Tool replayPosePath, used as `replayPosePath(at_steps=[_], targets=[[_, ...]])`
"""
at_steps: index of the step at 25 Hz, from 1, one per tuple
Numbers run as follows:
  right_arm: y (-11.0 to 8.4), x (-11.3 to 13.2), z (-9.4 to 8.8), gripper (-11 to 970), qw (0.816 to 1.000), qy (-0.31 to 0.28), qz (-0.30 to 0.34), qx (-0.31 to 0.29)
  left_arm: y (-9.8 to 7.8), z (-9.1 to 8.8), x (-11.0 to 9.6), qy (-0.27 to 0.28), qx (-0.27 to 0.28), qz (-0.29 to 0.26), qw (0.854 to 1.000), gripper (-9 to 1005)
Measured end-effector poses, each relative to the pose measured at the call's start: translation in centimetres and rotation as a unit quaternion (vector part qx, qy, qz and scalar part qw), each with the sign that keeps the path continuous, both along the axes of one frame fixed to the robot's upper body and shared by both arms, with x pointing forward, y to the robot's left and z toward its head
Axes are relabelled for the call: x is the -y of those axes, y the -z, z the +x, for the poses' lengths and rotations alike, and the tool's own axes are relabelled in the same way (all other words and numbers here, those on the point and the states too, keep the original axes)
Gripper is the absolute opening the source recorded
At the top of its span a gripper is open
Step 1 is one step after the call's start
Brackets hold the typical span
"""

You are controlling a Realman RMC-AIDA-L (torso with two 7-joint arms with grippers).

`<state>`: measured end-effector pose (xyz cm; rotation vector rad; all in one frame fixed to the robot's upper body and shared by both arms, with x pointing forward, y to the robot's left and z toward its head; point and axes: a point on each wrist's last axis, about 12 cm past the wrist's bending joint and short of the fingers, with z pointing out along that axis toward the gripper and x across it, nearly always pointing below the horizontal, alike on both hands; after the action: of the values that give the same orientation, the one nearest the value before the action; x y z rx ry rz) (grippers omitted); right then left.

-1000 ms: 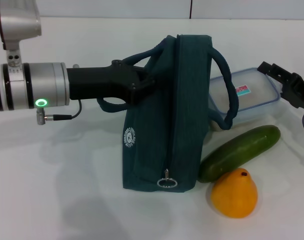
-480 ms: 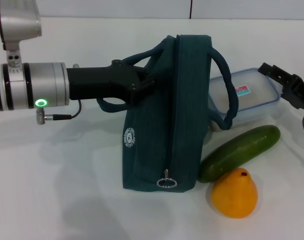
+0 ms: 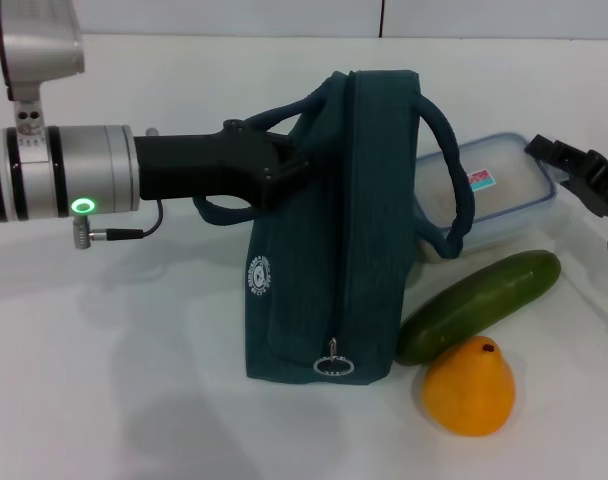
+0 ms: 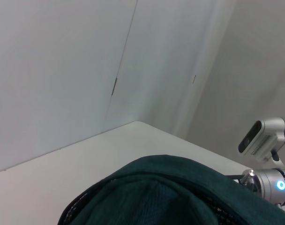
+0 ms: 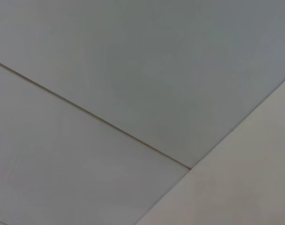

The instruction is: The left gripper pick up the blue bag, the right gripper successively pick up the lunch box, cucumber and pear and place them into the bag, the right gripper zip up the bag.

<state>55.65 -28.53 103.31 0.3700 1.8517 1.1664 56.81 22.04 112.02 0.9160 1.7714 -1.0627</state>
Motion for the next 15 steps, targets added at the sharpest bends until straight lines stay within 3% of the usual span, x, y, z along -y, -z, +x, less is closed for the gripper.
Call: replayPosePath(at_steps=[15], targets=[[-0.29, -0.07, 0.19, 152, 1.000, 0.003, -0.015, 0.026, 0.05, 0.02, 0.15, 0.000, 0.005, 0.000, 1.000, 40]])
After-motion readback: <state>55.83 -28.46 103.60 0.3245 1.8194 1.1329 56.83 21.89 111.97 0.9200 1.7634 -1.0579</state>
